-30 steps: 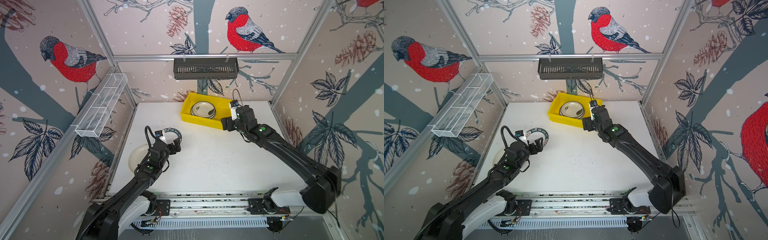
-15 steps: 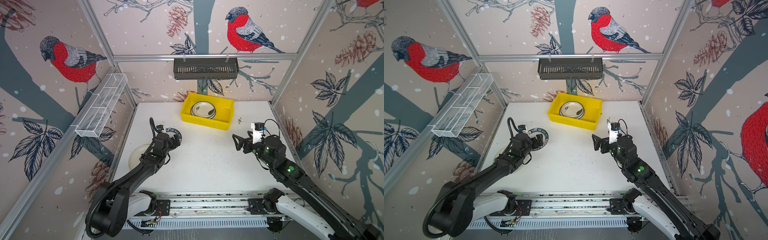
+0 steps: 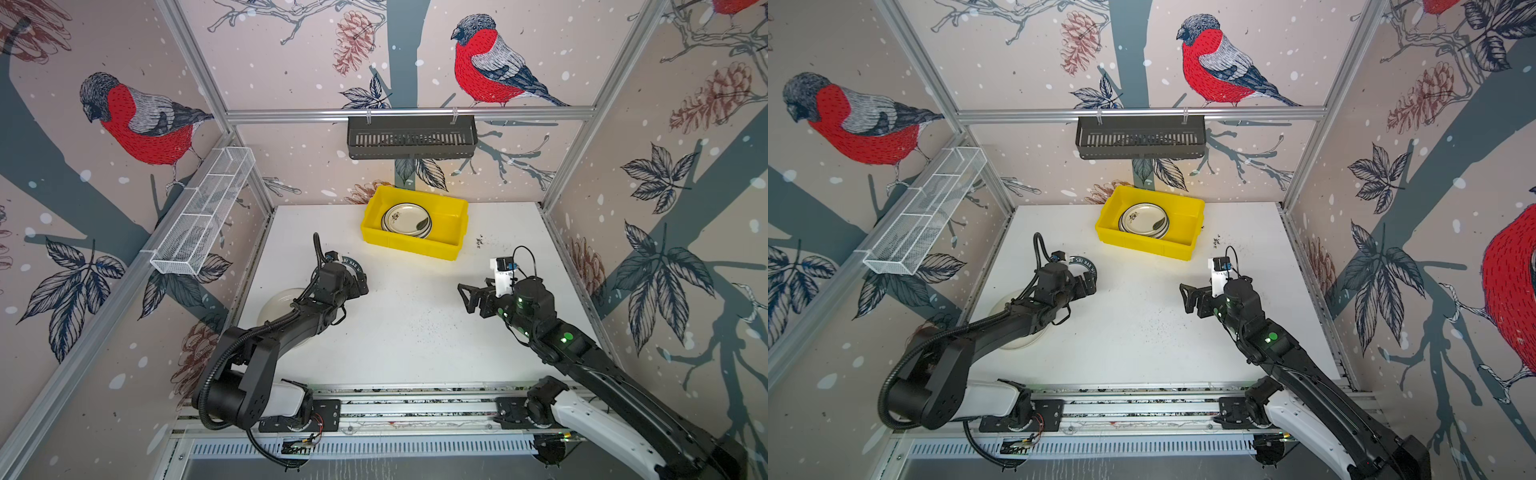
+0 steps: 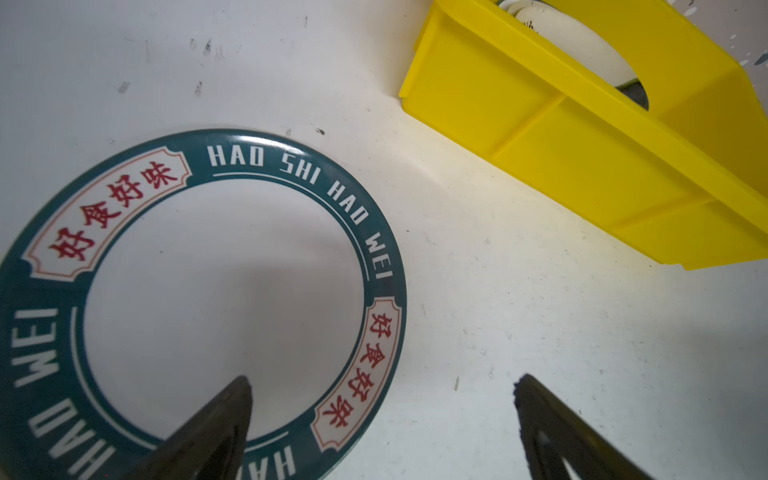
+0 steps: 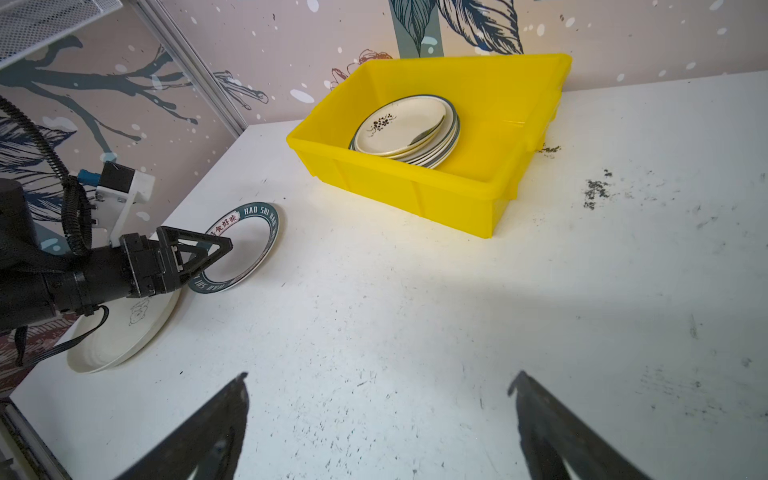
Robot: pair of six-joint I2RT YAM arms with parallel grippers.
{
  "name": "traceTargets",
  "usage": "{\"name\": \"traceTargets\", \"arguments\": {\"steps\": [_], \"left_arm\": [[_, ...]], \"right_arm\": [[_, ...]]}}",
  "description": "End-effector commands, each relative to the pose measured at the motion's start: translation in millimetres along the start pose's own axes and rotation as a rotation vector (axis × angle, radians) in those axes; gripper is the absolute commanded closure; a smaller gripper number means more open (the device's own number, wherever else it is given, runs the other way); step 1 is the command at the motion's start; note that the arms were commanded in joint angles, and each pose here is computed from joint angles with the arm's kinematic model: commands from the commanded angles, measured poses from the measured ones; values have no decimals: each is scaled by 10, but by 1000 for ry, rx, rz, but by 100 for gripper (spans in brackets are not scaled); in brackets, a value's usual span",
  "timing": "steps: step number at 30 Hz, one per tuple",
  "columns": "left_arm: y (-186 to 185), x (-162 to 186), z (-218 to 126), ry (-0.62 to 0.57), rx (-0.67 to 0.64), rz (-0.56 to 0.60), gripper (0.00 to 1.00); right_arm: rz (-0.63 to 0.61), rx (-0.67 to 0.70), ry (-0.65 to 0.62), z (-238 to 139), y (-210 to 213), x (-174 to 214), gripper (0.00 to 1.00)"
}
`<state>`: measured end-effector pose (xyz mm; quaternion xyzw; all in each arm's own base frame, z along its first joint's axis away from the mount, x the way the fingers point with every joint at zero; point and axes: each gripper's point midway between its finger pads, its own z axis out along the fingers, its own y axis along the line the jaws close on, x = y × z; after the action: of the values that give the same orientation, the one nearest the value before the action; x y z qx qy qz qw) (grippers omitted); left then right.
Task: Place the plates into the plastic bin on the countertop
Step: 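Lower the left gripper onto the near rim of the HAO SHI HAO WEI plate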
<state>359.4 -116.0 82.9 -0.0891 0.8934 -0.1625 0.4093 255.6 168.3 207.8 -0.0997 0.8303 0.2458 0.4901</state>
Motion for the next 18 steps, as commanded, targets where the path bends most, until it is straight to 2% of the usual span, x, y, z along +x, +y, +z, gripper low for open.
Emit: {"name": "traceTargets", "arguments": {"steps": [1, 9, 18], "left_arm": [[-143, -44, 41, -6, 69, -32, 2], [-256, 108, 135, 33, 87, -28, 3], [-393, 341, 239, 102, 116, -21, 3]], "right_arm": [[22, -28, -7, 41, 48, -12, 1], [11, -55, 16, 125, 86, 49, 1], [11, -19, 47, 236, 27, 86, 1]]}}
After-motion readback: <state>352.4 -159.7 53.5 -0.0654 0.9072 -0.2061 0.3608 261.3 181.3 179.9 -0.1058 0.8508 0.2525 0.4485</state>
